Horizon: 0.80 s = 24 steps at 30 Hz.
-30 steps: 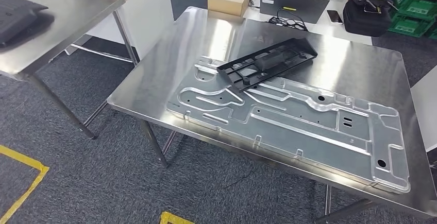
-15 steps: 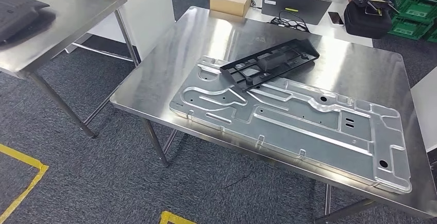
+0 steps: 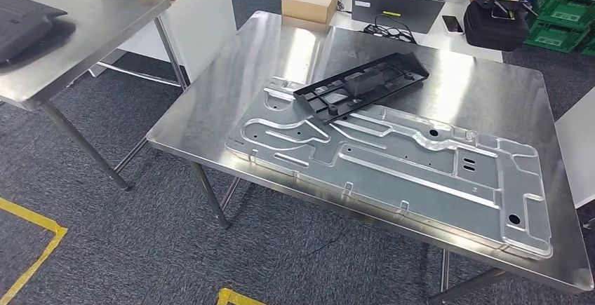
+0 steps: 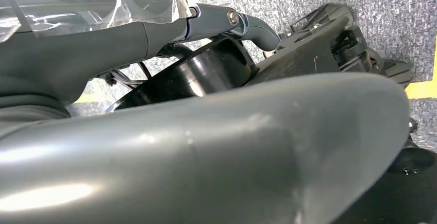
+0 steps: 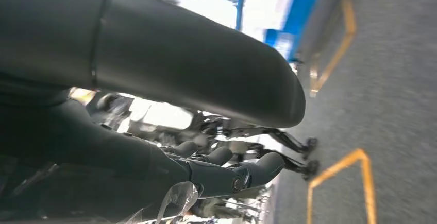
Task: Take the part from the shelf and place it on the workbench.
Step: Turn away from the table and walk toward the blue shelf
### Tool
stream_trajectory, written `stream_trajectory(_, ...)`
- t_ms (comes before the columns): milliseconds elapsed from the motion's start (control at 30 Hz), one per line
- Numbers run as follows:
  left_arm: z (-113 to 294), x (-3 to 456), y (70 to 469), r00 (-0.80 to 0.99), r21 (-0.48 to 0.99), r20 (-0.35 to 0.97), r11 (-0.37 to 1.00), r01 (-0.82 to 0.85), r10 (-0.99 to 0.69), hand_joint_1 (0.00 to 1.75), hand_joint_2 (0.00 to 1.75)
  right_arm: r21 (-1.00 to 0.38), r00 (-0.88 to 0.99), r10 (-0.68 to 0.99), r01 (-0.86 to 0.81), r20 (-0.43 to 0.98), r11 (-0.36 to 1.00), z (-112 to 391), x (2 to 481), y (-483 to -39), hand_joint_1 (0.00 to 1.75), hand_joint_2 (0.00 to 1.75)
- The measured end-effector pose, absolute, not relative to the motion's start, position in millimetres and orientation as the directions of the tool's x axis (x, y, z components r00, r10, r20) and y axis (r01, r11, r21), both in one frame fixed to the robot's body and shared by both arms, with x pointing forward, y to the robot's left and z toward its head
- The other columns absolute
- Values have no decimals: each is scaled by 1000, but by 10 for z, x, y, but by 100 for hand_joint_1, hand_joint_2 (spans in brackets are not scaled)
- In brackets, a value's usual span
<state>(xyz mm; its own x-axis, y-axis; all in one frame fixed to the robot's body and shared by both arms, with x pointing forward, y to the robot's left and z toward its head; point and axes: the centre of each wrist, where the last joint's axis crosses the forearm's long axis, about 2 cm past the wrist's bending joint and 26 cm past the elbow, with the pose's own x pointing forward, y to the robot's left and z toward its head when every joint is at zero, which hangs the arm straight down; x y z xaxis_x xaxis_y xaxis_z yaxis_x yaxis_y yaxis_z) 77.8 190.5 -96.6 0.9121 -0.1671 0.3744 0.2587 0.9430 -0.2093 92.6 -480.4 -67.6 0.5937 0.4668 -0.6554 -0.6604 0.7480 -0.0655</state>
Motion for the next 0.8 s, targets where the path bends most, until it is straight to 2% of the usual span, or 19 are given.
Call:
stream_trajectory(33, -966, 778, 1906, 912, -209, 374, 943, 260, -168, 0, 0, -87, 614, 457, -652, -643, 753, -704, 914, -4745, 0, 0)
stream_trajectory(167, -967, 779, 1910, 914, -204, 369, 944, 259, -171, 0, 175, -221, 736, 385, -578, -558, 785, -812, 884, -4479, 0, 0)
stream_trajectory(233, -967, 782, 1910, 916, -199, 362, 946, 256, -171, 0, 175, -275, 801, 349, -519, -487, 809, -859, 885, -4322, 0, 0)
stream_trajectory(367, -967, 783, 1910, 919, -192, 354, 948, 253, -174, 0, 175, -290, 888, 299, -406, -349, 867, -927, 888, -4039, 0, 175)
stream_trajectory(567, -967, 782, 1914, 926, -194, 342, 952, 236, -159, 0, 175, -222, 976, 184, -206, -117, 953, -989, 891, -3692, 0, 175)
stream_trajectory(800, -968, 795, 1930, 930, -189, 324, 952, 241, -171, 0, 175, -180, 992, 126, -129, -29, 975, -1009, 897, -3522, 0, 175)
